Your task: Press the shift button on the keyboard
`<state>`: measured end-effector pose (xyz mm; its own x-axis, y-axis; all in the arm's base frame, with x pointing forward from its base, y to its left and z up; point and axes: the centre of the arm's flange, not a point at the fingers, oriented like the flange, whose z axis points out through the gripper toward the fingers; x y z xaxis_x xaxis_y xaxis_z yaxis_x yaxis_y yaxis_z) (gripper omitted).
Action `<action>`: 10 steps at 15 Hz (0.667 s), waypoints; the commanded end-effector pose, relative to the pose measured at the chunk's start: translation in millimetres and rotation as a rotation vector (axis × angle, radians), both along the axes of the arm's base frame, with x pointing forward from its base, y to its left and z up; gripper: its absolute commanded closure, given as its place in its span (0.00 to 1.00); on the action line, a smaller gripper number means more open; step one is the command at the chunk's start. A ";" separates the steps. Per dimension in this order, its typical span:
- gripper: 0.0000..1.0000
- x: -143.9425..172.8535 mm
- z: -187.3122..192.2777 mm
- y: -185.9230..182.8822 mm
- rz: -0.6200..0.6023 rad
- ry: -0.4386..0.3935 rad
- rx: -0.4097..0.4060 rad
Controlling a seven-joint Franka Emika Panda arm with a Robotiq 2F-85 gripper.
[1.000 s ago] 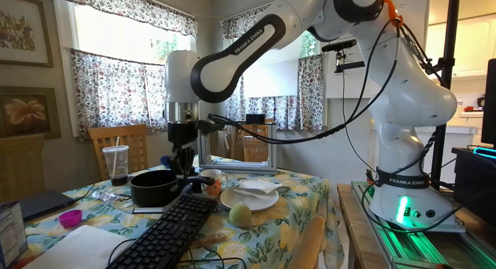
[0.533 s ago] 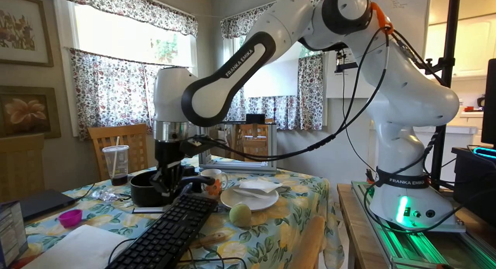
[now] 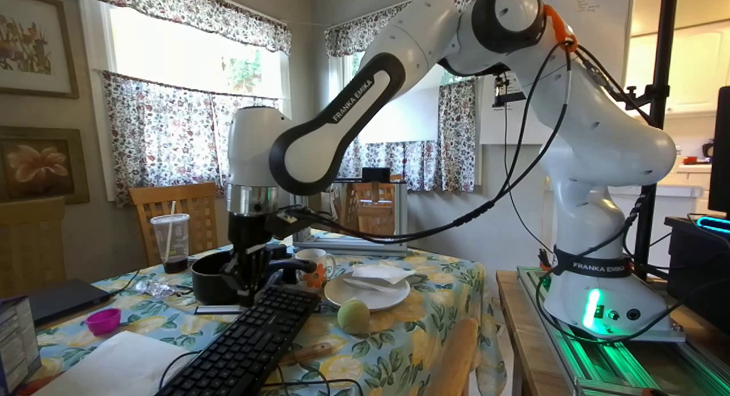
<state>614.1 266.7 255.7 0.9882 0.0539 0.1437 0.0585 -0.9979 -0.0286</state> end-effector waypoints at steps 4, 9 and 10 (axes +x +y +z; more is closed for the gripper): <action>1.00 -8.4 -34.5 9.2 0.020 -0.068 0.020; 1.00 -16.3 -39.8 9.8 0.014 -0.049 -0.001; 1.00 -18.6 -38.9 10.6 0.009 -0.039 -0.007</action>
<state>605.9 275.2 219.4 0.9786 0.0732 0.1921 0.0821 -0.9959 -0.0387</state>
